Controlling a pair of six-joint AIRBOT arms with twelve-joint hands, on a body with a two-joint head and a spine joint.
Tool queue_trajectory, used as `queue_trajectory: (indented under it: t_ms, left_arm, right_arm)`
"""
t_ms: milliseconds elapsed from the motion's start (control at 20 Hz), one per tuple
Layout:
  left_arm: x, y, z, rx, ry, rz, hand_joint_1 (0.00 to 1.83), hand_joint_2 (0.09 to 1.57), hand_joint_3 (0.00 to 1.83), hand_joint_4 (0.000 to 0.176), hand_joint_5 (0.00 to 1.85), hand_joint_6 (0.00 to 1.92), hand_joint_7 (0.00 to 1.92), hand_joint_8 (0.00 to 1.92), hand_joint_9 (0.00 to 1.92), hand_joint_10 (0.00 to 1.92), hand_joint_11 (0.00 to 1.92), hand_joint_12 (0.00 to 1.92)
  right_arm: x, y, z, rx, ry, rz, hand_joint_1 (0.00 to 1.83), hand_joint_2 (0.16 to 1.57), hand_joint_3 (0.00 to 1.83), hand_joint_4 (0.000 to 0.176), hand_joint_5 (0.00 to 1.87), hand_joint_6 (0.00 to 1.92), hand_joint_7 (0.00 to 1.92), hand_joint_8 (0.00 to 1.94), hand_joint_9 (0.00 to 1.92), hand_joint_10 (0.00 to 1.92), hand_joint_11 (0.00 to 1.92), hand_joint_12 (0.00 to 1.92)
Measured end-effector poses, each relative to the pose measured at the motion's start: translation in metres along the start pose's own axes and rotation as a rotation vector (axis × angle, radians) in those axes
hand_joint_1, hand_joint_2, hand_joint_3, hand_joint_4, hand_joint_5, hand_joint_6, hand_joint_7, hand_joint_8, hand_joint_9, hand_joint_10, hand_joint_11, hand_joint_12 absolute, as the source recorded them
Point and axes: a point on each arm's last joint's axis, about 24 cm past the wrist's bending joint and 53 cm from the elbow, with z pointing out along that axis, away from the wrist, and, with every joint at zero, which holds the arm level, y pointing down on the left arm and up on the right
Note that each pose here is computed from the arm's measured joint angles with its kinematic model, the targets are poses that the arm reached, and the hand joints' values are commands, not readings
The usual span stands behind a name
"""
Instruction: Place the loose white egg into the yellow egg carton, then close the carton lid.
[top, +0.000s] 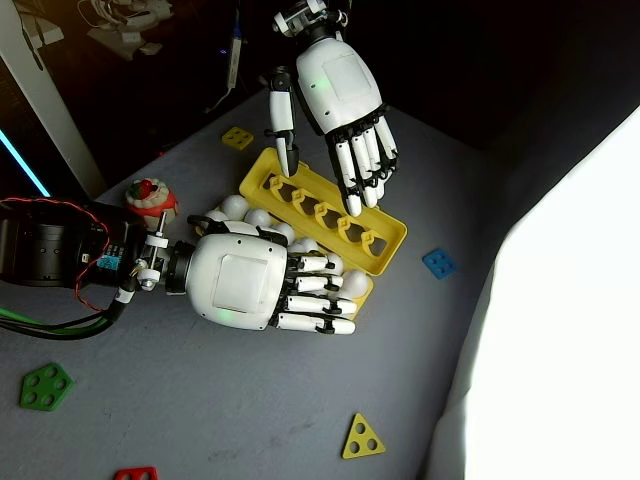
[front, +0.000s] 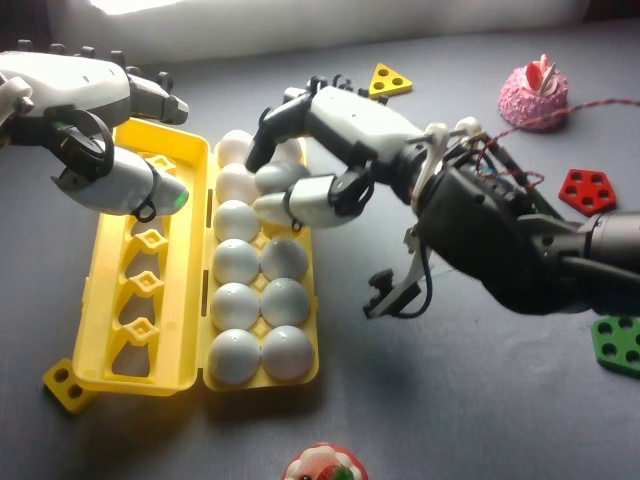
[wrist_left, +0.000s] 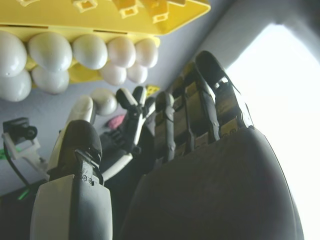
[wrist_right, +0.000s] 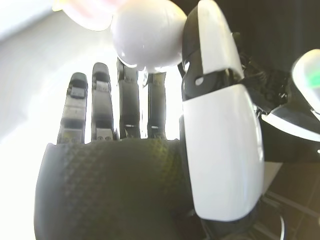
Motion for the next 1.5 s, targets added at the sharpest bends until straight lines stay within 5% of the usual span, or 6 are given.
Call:
queue_trajectory:
  t_ms: [350, 450, 750, 1200, 1350, 1500]
  left_arm:
    - [0.0, 0.0, 0.0, 0.0, 0.0, 0.0, 0.52, 1.24, 0.0, 0.056, 0.24, 0.01, 0.26, 0.01, 0.29, 0.0, 0.0, 0.94]
    - [0.0, 0.001, 0.0, -0.001, -0.001, -0.002, 0.53, 1.25, 0.0, 0.056, 0.23, 0.0, 0.25, 0.0, 0.28, 0.0, 0.0, 0.92]
    - [-0.001, 0.001, 0.0, -0.001, -0.001, -0.002, 0.52, 1.25, 0.0, 0.06, 0.23, 0.0, 0.25, 0.0, 0.29, 0.0, 0.0, 0.92]
    - [-0.001, 0.001, 0.0, -0.002, -0.001, -0.002, 0.52, 1.24, 0.0, 0.058, 0.22, 0.0, 0.25, 0.0, 0.28, 0.0, 0.0, 0.94]
    - [-0.013, 0.002, 0.0, -0.009, -0.02, -0.042, 0.52, 1.24, 0.0, 0.055, 0.23, 0.0, 0.26, 0.0, 0.3, 0.01, 0.0, 0.95]
    - [-0.025, 0.013, -0.001, -0.061, -0.041, -0.113, 0.5, 1.25, 0.0, 0.059, 0.22, 0.0, 0.22, 0.0, 0.28, 0.0, 0.0, 0.95]
  right_arm:
    - [0.006, -0.001, 0.001, -0.007, 0.013, 0.03, 1.15, 1.12, 0.02, 0.0, 0.93, 1.07, 0.54, 0.02, 0.17, 0.0, 0.0, 0.0]
    - [0.007, -0.001, 0.001, -0.008, 0.014, 0.03, 1.08, 1.05, 0.0, 0.0, 0.52, 0.85, 0.44, 0.0, 0.17, 0.0, 0.0, 0.0]
    - [0.014, -0.015, -0.001, 0.016, 0.025, 0.027, 1.01, 1.0, 0.0, 0.0, 0.6, 0.26, 0.36, 0.0, 0.13, 0.0, 0.0, 0.0]
    - [-0.012, 0.004, -0.001, -0.015, 0.001, 0.019, 0.74, 0.98, 0.0, 0.003, 0.19, 0.03, 0.14, 0.0, 0.07, 0.01, 0.03, 0.01]
    - [-0.041, 0.029, -0.009, -0.063, -0.034, -0.018, 0.67, 0.98, 0.0, 0.0, 0.16, 0.01, 0.12, 0.0, 0.06, 0.0, 0.02, 0.02]
    - [-0.057, 0.036, -0.025, -0.059, -0.027, -0.114, 0.45, 1.01, 0.01, 0.0, 0.15, 0.0, 0.13, 0.0, 0.08, 0.0, 0.0, 0.37]
